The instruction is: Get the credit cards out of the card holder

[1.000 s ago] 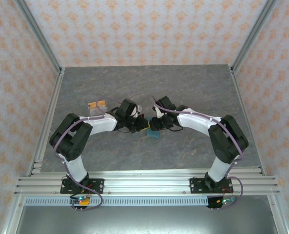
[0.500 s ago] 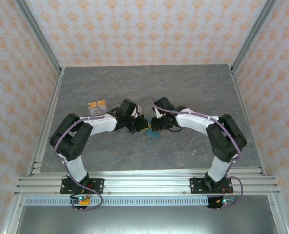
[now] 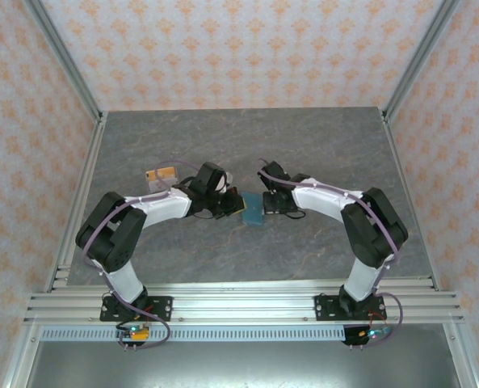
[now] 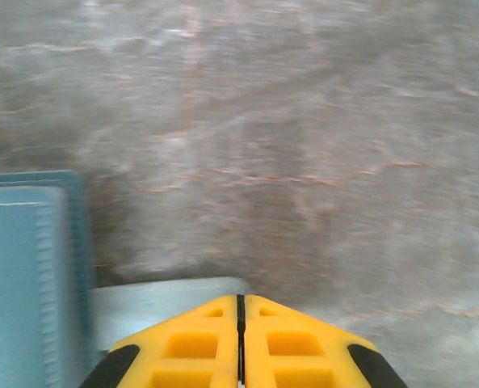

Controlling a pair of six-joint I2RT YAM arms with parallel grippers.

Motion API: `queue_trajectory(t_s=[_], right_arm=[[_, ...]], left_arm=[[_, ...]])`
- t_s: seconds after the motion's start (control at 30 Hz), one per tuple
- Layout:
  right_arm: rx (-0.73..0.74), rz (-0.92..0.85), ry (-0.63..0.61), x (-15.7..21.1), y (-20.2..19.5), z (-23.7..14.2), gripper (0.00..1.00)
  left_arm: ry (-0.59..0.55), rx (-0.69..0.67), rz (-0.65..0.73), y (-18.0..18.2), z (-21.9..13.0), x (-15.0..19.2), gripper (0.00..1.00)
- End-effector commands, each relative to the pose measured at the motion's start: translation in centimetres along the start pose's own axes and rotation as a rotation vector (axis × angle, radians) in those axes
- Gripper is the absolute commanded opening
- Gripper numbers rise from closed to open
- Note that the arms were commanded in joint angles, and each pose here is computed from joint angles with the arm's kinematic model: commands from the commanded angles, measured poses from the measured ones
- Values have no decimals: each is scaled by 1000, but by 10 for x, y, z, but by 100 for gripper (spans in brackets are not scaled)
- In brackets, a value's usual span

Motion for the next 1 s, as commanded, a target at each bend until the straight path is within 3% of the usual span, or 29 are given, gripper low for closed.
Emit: queue_trajectory(t_s=[0.0,0.13,0.23,0.43,0.63,0.8,0.97], right_arm=[[100,63,-26,2,-20,-7,11],[-19,86,-22,-4,0,-18,28],[-90,92,30,-2,16,-16,35],[-126,112,57,-3,26,-14,37],[-101,140,-61,-18,13,-47,43],[-197,114,49,-7,34,-44,52],[-182,108,115,0,42,-32,54]], left_arm=[[-6,-20,4,2,-6,0,0],[5,-18,6,3,-3,0,0],[9,-21,8,3,-2,0,0],[16,-36,7,6,-2,1,0],[16,-50,9,7,-3,0,0],[15,-45,11,5,-2,-2,0],[17,-43,10,4,-1,-3,0]])
Point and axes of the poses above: each hand's point on the last joint's axis, 136 mm out from that joint toward the fingers, its own z axis out along the fingers, its own y axis along the line the jaws close on, x = y × z, the point moved 2 cm from there along -z, back along the fingers, and after that the axes turned 7 degrees about z, right-handed, at the moved point
